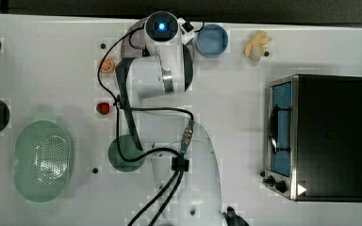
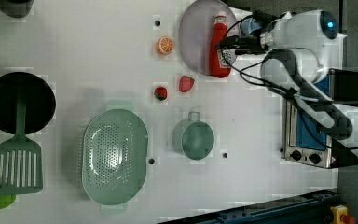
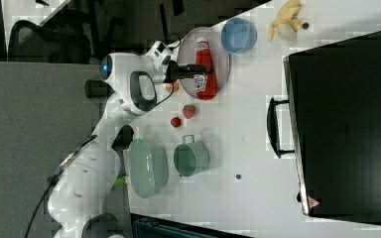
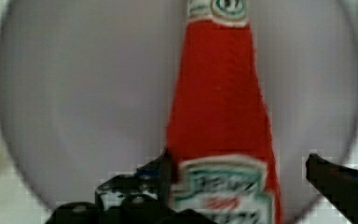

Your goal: Pick ketchup from plate and place it on table.

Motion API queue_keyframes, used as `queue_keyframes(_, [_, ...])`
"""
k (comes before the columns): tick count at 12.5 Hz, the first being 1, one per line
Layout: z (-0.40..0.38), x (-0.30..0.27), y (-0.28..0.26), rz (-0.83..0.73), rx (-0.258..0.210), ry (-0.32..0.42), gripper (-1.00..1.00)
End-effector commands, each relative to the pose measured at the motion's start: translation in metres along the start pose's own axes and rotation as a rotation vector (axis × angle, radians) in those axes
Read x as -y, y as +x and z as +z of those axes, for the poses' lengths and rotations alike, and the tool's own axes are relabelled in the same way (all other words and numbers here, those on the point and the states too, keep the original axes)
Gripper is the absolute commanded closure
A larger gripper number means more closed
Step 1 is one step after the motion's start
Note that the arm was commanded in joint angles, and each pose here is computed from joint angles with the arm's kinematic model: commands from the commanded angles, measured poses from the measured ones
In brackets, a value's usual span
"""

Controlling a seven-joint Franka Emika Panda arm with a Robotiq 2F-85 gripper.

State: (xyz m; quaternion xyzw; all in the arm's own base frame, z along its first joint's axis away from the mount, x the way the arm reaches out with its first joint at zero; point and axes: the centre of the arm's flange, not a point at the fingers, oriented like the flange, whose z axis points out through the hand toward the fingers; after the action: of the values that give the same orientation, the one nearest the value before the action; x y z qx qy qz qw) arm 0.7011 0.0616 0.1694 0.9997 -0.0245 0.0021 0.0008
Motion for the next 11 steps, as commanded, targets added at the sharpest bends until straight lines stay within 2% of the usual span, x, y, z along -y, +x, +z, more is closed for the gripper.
queue_keyframes(1, [-0.008, 0.004, 0.012, -0.047, -0.030, -0.010, -1.00])
queue_keyframes(6, [0.012, 0.005, 0.015, -0.044, -0.039, -0.001, -1.00])
queue_keyframes(7, [0.013, 0.005, 0.015, -0.044, -0.039, 0.000, -0.92])
queue_keyframes(10, [0.010, 0.005, 0.017, -0.042, -0.051, 0.001, -0.19])
queue_keyframes(11, [0.007, 0.006, 0.019, -0.043, -0.057, 0.004, -0.18])
